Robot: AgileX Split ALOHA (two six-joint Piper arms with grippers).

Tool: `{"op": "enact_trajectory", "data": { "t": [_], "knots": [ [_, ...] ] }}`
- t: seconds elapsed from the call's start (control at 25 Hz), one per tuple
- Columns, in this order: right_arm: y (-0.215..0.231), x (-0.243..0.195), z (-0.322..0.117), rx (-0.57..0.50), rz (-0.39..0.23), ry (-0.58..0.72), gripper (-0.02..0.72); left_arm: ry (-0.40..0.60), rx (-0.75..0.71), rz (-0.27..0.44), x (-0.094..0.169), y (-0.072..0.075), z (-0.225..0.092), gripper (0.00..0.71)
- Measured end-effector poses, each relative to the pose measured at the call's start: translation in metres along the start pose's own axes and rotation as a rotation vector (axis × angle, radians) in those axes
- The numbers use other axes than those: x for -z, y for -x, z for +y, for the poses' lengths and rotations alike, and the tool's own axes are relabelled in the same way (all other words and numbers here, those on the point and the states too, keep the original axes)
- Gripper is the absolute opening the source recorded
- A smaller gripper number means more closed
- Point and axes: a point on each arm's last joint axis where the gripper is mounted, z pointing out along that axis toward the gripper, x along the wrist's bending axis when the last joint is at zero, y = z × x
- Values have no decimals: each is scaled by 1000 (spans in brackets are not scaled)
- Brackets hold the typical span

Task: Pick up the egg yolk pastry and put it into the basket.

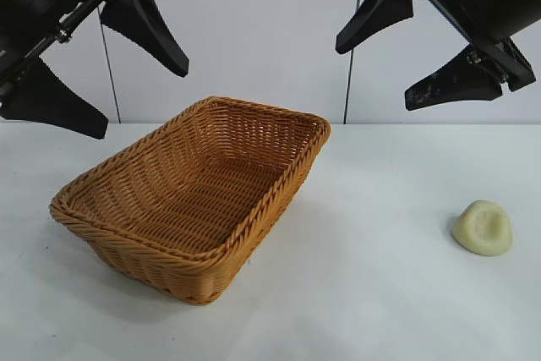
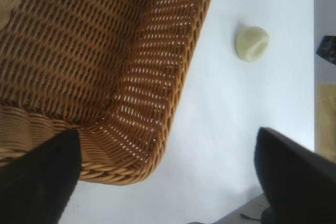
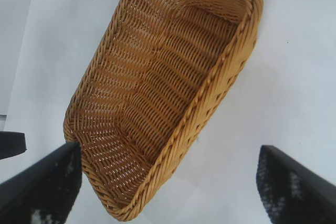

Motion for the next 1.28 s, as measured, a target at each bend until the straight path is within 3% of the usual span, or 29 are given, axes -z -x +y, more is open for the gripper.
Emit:
{"op": "enact_trajectory", "data": {
  "t": [1.28],
  "knots": [
    [0,0,0,0,0,1,646,17,0,2,0,0,2,645]
  ]
}}
